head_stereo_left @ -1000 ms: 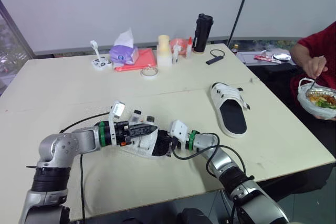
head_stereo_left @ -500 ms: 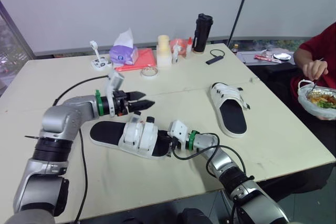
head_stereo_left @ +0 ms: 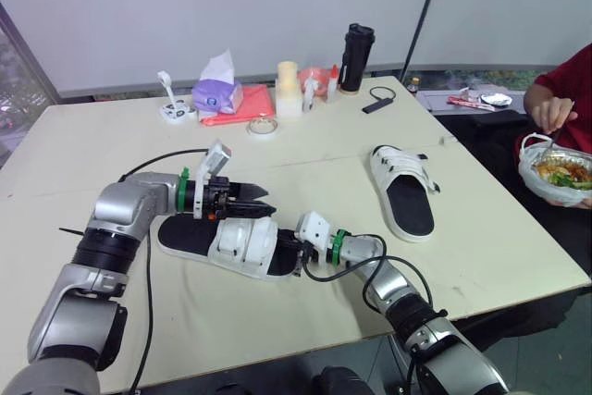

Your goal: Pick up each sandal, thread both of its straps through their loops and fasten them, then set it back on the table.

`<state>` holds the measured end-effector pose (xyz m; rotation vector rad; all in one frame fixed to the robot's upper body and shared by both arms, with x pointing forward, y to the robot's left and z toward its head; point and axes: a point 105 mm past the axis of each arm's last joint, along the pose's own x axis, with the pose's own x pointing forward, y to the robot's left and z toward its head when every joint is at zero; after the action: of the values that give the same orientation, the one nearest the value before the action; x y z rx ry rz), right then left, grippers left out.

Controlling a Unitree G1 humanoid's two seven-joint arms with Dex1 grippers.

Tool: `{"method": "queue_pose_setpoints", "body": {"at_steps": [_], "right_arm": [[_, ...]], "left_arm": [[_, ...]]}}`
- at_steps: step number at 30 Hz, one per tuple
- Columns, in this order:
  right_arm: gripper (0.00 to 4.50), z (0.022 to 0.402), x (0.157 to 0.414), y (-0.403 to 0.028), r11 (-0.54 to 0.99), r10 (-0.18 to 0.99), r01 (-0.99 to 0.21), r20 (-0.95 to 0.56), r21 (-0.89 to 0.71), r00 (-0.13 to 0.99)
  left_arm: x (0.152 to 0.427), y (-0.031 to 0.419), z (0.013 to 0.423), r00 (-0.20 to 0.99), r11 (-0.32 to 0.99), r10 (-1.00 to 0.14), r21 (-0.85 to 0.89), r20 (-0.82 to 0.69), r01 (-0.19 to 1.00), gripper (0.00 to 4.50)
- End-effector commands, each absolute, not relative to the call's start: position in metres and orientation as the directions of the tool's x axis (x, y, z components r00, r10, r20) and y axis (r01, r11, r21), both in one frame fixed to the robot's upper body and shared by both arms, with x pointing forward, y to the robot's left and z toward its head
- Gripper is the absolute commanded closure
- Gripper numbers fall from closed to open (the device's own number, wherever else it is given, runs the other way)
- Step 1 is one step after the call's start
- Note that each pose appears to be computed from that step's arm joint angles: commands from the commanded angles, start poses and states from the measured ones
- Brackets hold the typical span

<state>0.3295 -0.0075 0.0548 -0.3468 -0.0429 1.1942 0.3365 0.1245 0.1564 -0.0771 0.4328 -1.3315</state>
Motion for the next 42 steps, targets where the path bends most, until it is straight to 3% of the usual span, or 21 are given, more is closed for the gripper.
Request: {"method": "queue_pose_setpoints", "body": {"at_steps": [1, 7, 8, 20, 28, 42], "right_arm": [[4.50, -0.034, 0.305, -0.040, 0.331, 0.817, -0.936, -0.460, -0.121, 0.348], [4.50, -0.032, 0.307, -0.039, 0.329, 0.817, -0.936, -0.459, -0.124, 0.348], [4.50, -0.032, 0.307, -0.039, 0.328, 0.817, -0.936, -0.460, -0.124, 0.348], [4.50, -0.034, 0.304, -0.045, 0.335, 0.813, -0.935, -0.465, -0.120, 0.351], [4.50, -0.033, 0.305, -0.042, 0.323, 0.817, -0.938, -0.464, -0.122, 0.342], [4.50, -0.035, 0.301, -0.041, 0.325, 0.818, -0.938, -0.462, -0.120, 0.342]], "left_arm": [[0.335, 0.122, 0.163, 0.162, 0.230, -0.952, -0.258, -0.260, 0.938, 1.44], [0.335, 0.119, 0.164, 0.161, 0.225, -0.957, -0.266, -0.243, 0.937, 4.33], [0.335, 0.118, 0.165, 0.159, 0.221, -0.959, -0.267, -0.235, 0.938, 4.48], [0.290, 0.112, 0.215, 0.049, 0.069, -0.996, -0.297, -0.074, 0.952, 4.48], [0.313, 0.115, 0.203, 0.172, 0.193, -0.981, -0.294, -0.095, 0.936, 4.48], [0.368, 0.117, 0.168, 0.272, 0.319, -0.937, -0.220, -0.220, 0.922, 4.48]]}}
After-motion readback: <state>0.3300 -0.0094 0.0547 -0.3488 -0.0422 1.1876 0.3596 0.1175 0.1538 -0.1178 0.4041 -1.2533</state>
